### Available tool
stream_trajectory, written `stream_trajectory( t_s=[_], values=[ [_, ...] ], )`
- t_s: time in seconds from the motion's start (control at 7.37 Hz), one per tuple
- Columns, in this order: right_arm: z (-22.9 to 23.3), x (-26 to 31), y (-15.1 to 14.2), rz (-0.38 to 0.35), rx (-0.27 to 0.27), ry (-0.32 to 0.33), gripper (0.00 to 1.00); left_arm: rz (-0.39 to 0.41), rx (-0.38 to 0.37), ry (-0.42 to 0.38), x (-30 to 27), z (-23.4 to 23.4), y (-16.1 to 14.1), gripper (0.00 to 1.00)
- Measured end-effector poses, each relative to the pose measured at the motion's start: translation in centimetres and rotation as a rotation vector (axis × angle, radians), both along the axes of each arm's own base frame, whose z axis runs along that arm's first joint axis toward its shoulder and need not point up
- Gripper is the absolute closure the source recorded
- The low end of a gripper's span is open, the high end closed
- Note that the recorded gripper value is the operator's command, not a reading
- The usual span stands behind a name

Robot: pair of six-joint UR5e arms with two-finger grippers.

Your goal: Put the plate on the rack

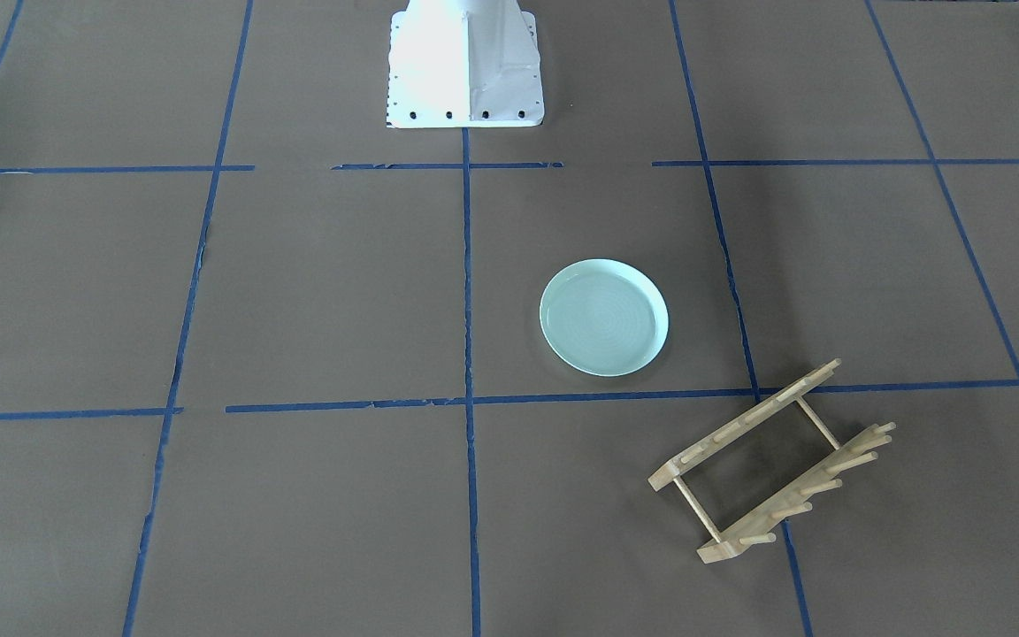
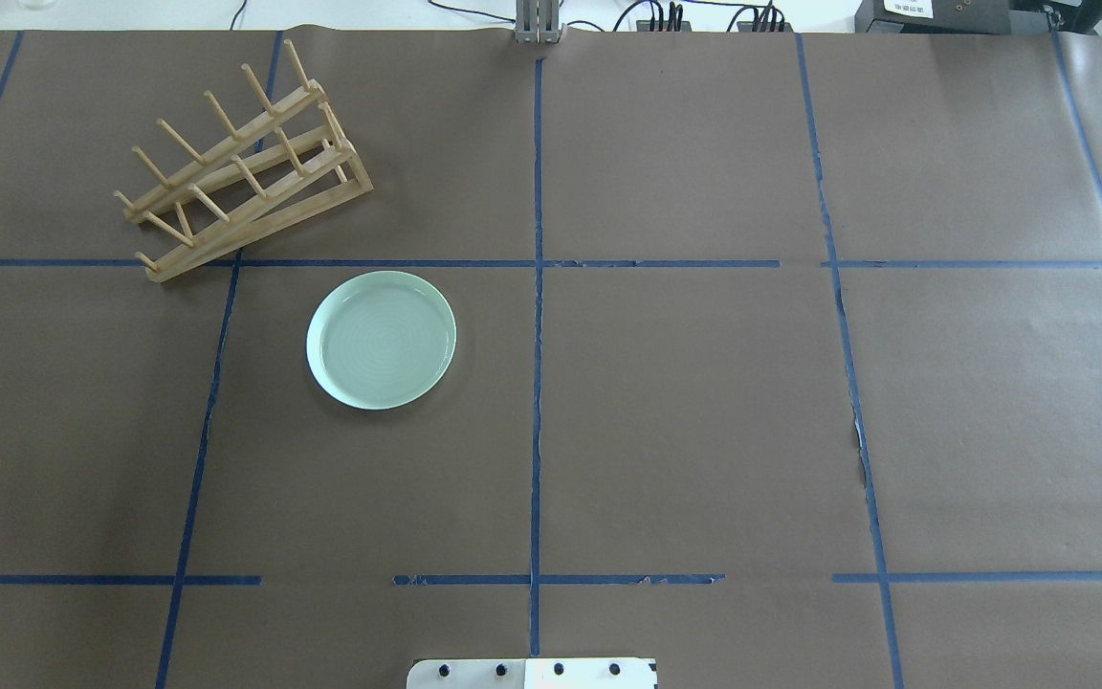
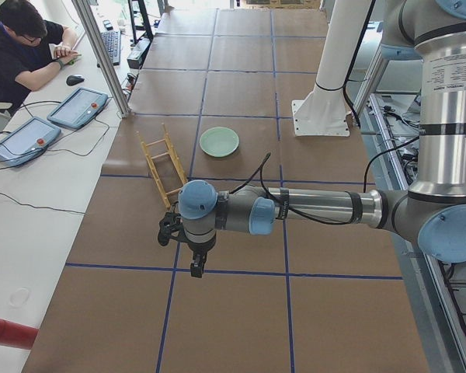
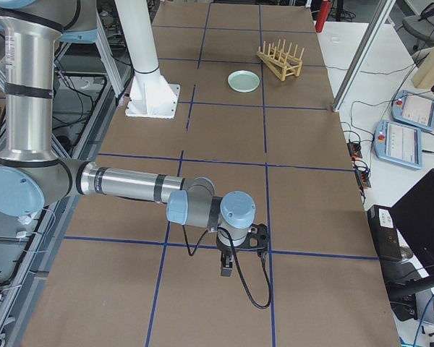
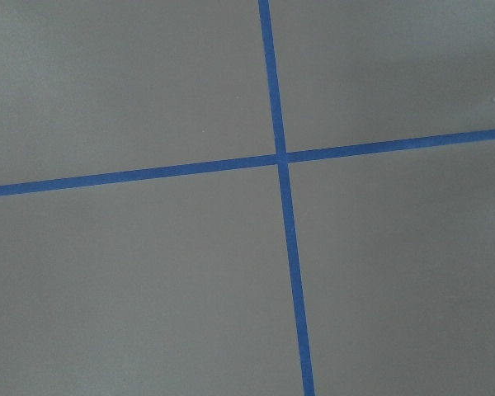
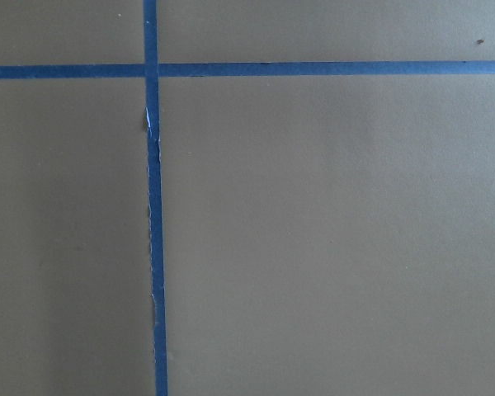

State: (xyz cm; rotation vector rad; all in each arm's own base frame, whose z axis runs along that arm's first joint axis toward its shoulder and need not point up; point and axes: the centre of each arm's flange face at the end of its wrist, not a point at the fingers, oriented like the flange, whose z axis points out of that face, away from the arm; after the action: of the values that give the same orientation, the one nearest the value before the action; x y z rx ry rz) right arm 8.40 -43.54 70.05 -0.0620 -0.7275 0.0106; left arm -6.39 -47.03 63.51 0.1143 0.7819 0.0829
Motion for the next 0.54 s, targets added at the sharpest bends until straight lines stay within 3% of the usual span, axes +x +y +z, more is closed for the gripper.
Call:
stream_trajectory(
  t_s=[0.54],
  values=[
    [0.0,0.0,0.0,0.0,0.001,0.0,0.0,-0.008,0.057,0.002,0.0,-4.2,-1.9,0.0]
  ],
)
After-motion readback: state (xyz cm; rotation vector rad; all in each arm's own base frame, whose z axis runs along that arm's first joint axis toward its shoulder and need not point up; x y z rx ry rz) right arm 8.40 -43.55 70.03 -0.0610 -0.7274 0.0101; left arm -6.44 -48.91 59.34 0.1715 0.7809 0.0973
